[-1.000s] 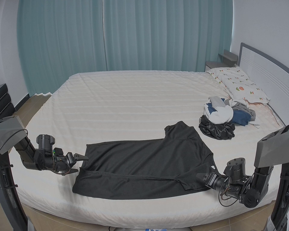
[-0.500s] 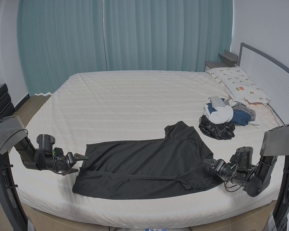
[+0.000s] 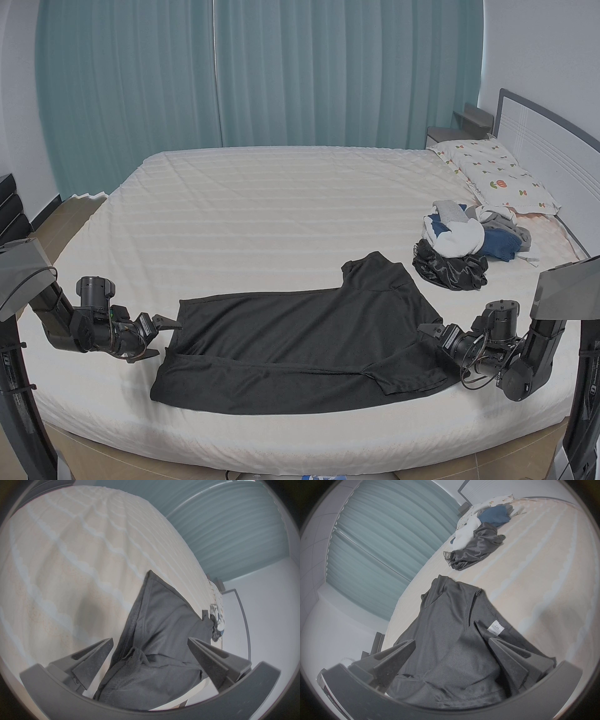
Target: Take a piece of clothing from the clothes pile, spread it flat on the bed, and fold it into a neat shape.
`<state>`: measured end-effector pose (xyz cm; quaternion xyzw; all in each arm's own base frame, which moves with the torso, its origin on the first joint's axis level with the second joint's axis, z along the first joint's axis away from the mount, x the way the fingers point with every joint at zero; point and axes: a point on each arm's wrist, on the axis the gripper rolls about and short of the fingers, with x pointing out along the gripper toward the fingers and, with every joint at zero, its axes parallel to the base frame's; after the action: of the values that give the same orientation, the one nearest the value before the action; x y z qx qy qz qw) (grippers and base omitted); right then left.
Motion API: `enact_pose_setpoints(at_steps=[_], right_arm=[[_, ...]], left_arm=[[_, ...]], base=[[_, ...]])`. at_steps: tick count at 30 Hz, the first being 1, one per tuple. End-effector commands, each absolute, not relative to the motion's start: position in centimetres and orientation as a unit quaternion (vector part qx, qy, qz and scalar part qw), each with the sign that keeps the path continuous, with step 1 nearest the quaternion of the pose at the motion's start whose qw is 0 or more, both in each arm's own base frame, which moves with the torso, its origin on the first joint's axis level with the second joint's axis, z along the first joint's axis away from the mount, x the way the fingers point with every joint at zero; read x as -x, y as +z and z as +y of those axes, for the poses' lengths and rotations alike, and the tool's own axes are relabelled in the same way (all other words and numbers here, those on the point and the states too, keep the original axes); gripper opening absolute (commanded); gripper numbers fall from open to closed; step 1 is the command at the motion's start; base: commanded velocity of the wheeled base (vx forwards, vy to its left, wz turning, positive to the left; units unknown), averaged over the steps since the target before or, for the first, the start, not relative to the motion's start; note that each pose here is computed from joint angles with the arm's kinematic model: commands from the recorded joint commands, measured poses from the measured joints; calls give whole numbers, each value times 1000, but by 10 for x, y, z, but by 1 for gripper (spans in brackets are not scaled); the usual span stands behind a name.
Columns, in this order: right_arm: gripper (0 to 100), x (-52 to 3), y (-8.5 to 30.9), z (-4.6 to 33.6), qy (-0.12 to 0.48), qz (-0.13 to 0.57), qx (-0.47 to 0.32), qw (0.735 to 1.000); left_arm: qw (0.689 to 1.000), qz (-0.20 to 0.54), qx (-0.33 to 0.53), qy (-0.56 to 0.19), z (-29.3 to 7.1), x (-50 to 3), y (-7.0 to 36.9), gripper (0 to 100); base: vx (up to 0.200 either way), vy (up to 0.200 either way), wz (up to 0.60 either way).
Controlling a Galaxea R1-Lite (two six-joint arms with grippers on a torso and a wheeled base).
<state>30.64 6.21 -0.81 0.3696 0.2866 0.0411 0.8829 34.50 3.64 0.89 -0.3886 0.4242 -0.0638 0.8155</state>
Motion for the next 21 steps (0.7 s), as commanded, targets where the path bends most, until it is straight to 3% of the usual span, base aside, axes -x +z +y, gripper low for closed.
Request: enact_pose_setpoints(at_steps=[1, 7, 8, 21], right_arm=[[100, -314, -22, 63, 41, 298, -370, 879], [100, -317, -26, 64, 42, 299, -370, 879], [0, -318, -28, 64, 41, 301, -369, 878], [0, -324, -30, 57, 30, 291, -373, 881]], left_arm=[[819, 417, 390, -62, 27, -347, 17, 100], [817, 425, 385, -64, 21, -345, 16, 100], [818, 424, 383, -60, 21, -345, 16, 100], [822, 427, 374, -46, 20, -345, 13, 100]], base=[[0, 0, 0], [0, 0, 0], [0, 0, 0], [0, 0, 0]])
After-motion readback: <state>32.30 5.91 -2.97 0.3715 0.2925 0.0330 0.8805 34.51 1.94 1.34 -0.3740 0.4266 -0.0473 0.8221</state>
